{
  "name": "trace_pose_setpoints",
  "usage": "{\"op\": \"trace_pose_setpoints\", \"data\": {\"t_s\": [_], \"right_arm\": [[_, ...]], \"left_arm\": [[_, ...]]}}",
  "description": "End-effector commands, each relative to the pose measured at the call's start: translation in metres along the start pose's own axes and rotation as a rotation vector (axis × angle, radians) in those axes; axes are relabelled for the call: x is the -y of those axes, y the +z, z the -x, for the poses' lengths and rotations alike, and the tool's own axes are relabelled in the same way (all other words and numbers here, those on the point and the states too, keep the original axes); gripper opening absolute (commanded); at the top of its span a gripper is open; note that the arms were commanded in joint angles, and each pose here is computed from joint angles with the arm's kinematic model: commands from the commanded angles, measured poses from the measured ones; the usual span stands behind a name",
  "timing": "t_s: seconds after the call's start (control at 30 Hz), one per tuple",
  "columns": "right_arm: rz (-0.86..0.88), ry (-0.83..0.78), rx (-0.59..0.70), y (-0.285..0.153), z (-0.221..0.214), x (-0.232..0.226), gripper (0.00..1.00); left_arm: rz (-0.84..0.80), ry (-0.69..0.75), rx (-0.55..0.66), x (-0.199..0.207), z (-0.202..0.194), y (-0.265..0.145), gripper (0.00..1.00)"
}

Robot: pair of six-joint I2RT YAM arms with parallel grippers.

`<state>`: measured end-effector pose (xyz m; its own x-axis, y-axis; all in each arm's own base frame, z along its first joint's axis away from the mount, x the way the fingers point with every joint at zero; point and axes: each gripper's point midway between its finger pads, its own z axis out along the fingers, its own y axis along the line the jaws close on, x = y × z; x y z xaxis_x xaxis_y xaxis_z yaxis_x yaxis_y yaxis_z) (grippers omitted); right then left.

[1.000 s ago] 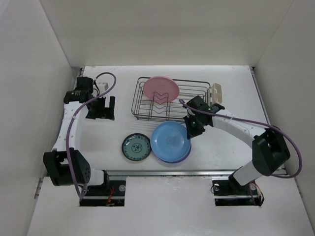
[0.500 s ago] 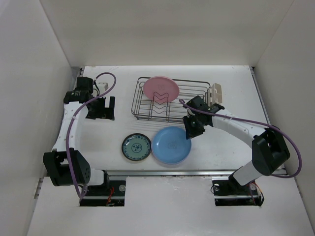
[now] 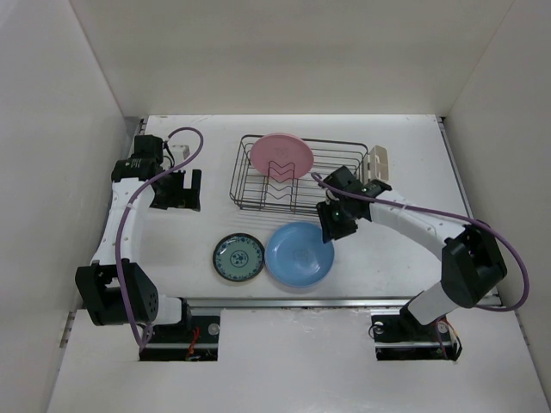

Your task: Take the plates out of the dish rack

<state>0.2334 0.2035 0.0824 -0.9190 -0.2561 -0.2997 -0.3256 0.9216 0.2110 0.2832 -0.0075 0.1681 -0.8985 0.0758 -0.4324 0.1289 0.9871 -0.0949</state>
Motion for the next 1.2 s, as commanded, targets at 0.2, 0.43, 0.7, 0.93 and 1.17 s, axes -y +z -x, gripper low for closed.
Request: {"op": "trace_pose_setpoints", "data": {"t_s": [0.2, 0.43, 0.7, 0.93, 1.17], "right_arm": [[0.023, -0.057, 0.143, -0.040, 0.039, -0.019, 0.45], [0.050, -0.093, 0.218, -0.060, 0.061, -0.032, 0.51], [-0.118, -0.118, 0.572, -0.104, 0.173, -0.027, 0.78], [-0.213, -0.154, 0.679, -0.092, 0.253, -0.028, 0.80], [-0.339, -0.165, 0.689, -0.058, 0.302, -0.006, 0.80]], "left_arm": [[-0.003, 0.012, 0.016, 0.002, -0.004, -0.009, 0.99], [0.005, 0.019, 0.006, -0.001, -0.005, -0.004, 0.99], [0.002, 0.015, -0.017, -0.002, -0.004, -0.001, 0.99], [0.034, 0.025, -0.021, -0.007, -0.004, -0.003, 0.99], [0.049, 0.032, -0.042, -0.010, -0.010, -0.002, 0.99]]}}
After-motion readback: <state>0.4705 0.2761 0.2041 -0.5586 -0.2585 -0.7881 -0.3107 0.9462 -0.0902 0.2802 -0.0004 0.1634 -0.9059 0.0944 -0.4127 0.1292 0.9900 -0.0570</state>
